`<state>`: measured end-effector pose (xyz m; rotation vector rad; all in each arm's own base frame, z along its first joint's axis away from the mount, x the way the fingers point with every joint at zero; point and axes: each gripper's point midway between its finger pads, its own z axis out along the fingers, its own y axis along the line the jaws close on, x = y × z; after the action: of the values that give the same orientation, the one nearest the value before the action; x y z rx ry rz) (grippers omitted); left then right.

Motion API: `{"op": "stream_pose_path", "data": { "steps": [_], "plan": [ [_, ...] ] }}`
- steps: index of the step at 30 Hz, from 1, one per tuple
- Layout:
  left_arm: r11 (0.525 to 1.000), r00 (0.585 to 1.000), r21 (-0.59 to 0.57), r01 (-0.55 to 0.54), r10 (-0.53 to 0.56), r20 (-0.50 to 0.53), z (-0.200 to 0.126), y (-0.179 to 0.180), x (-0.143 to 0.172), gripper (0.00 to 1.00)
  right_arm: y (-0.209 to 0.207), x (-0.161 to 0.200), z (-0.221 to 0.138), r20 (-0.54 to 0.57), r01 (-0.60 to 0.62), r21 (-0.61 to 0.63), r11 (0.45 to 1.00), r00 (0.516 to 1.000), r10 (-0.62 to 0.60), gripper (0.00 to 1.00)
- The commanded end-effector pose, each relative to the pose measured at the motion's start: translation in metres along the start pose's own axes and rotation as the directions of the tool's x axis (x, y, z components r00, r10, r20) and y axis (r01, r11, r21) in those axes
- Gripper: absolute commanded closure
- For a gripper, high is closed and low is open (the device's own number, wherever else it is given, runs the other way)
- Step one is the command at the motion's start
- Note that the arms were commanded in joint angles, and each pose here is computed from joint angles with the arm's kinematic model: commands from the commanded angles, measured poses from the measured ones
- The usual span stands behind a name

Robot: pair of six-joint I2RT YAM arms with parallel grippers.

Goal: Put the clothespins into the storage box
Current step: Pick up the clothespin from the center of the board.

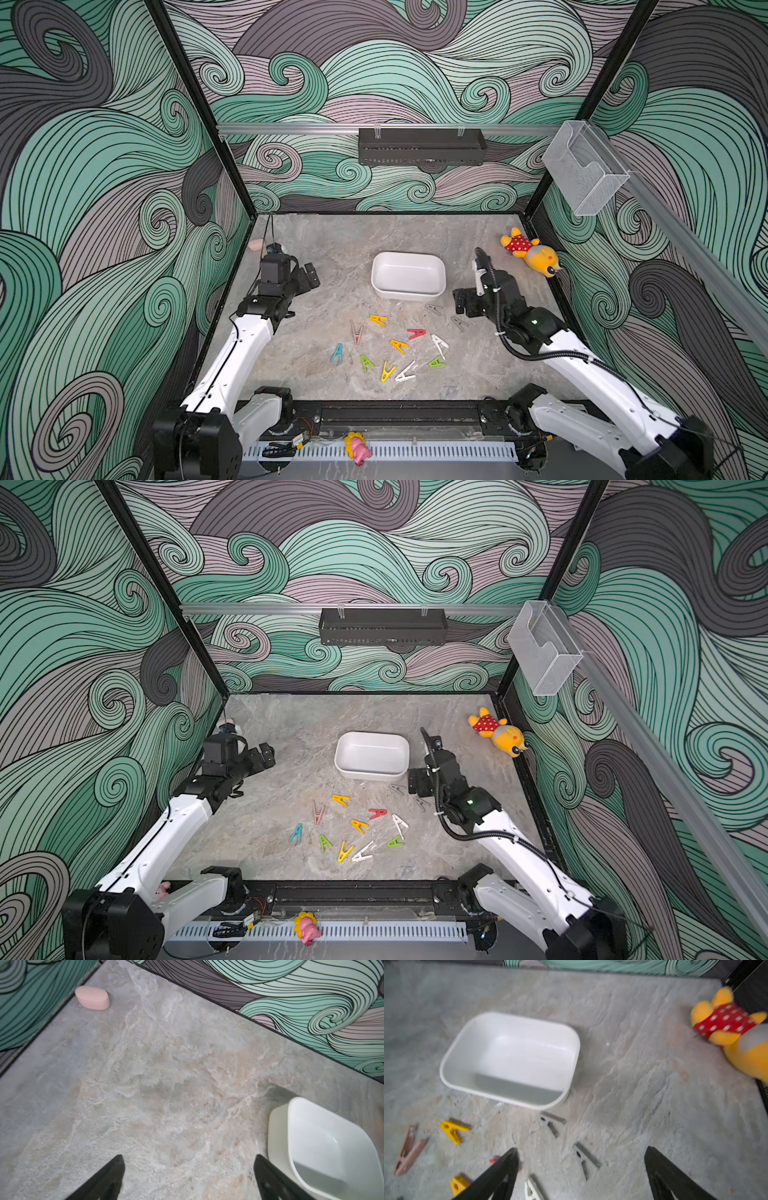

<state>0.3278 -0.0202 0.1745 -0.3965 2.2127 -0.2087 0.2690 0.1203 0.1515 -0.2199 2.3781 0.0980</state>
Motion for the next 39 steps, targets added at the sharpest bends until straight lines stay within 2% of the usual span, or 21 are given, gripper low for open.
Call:
{"op": "stream_pose_path", "data": {
  "steps": [1,7,11,16,24,39],
  "plan": [
    [0.997,0.999,0.068,0.030,-0.031,0.022,-0.001,-0.021,-0.003,0.02,0.001,0.054,0.004,-0.217,0.019,0.034,0.999,0.976,-0.012,0.05],
    [0.995,1.000,0.099,0.019,-0.019,0.000,-0.006,-0.041,-0.015,0.04,0.017,0.062,0.022,-0.254,0.082,-0.048,0.995,0.963,-0.092,0.03],
    [0.998,0.999,0.058,-0.023,0.021,0.031,-0.005,-0.034,-0.019,0.04,0.029,0.062,0.042,-0.293,0.120,-0.084,0.989,0.946,-0.140,0.03],
    [0.999,0.999,0.048,-0.020,0.017,0.049,-0.008,-0.030,-0.020,0.04,0.035,0.067,0.063,-0.380,0.064,-0.122,0.990,0.919,-0.106,0.04],
    [0.991,0.998,0.128,-0.045,0.039,0.046,-0.014,-0.042,-0.016,0.04,0.031,0.064,0.081,-0.409,0.029,-0.093,0.995,0.910,-0.064,0.05],
    [0.987,0.998,0.154,-0.049,0.044,0.040,-0.019,-0.045,-0.014,0.05,0.020,0.095,0.089,-0.498,-0.052,-0.047,0.998,0.867,0.021,0.05]
  ]
}}
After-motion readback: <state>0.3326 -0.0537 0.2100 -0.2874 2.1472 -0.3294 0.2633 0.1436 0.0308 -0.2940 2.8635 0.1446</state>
